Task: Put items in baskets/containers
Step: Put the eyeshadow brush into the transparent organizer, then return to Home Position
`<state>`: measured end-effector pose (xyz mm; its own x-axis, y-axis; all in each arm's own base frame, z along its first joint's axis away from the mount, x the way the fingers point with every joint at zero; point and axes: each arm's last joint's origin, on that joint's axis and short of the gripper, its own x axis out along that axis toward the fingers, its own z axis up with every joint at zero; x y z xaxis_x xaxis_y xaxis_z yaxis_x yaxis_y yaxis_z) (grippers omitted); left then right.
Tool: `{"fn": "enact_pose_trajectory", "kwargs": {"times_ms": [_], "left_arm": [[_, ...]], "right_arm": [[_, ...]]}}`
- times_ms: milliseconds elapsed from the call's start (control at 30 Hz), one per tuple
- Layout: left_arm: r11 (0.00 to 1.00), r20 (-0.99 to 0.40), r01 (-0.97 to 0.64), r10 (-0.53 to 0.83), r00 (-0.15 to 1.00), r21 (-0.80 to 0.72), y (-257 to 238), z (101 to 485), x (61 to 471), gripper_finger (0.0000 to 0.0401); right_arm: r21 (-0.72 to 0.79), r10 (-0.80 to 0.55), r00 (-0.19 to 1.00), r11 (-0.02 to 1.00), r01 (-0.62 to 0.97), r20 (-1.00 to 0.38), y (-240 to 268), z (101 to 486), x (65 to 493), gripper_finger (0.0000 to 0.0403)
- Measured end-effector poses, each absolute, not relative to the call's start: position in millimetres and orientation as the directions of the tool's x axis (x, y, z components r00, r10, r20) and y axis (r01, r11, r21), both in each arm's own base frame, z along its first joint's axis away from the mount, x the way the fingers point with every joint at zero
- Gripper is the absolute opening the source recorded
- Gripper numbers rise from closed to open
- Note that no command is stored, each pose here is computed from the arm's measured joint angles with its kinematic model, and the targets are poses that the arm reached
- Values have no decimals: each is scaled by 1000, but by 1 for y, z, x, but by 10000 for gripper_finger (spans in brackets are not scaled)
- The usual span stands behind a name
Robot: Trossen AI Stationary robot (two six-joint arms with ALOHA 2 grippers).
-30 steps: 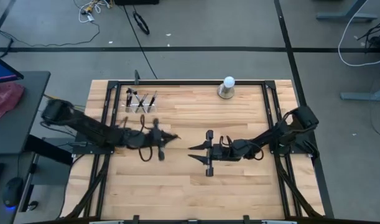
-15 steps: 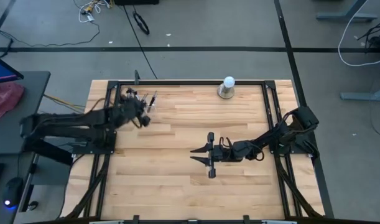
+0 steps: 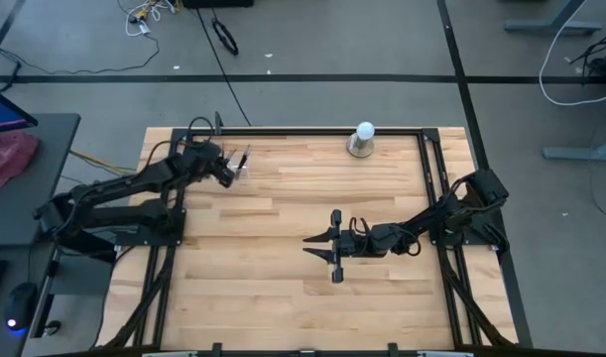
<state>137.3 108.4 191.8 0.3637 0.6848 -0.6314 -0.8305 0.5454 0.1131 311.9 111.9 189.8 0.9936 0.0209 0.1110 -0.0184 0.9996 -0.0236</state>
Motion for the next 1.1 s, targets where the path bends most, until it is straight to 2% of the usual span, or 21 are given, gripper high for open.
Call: {"fn": "enact_pose_trajectory", "kwargs": {"times_ms": [433, 567, 833, 967, 1100], "left_arm": [[555, -726, -813, 631, 274, 175, 116, 169, 144, 33], [555, -726, -812, 632, 271, 180, 117, 169, 144, 61], [573, -738, -795, 622, 261, 201, 117, 173, 144, 146], [592, -761, -782, 595, 258, 198, 117, 196, 147, 174], [619, -742, -763, 598, 302, 187, 112, 226, 151, 182]], "right_arm": [[-23, 21, 994, 1000, -19, 111, 112, 190, 312, 98], [-23, 21, 994, 1000, -18, 110, 112, 190, 312, 98], [-22, 21, 994, 1000, -19, 110, 112, 190, 312, 98], [-21, 21, 994, 1000, -19, 108, 112, 190, 312, 98], [0, -23, 996, 1000, 23, 83, 111, 187, 312, 98]]}}
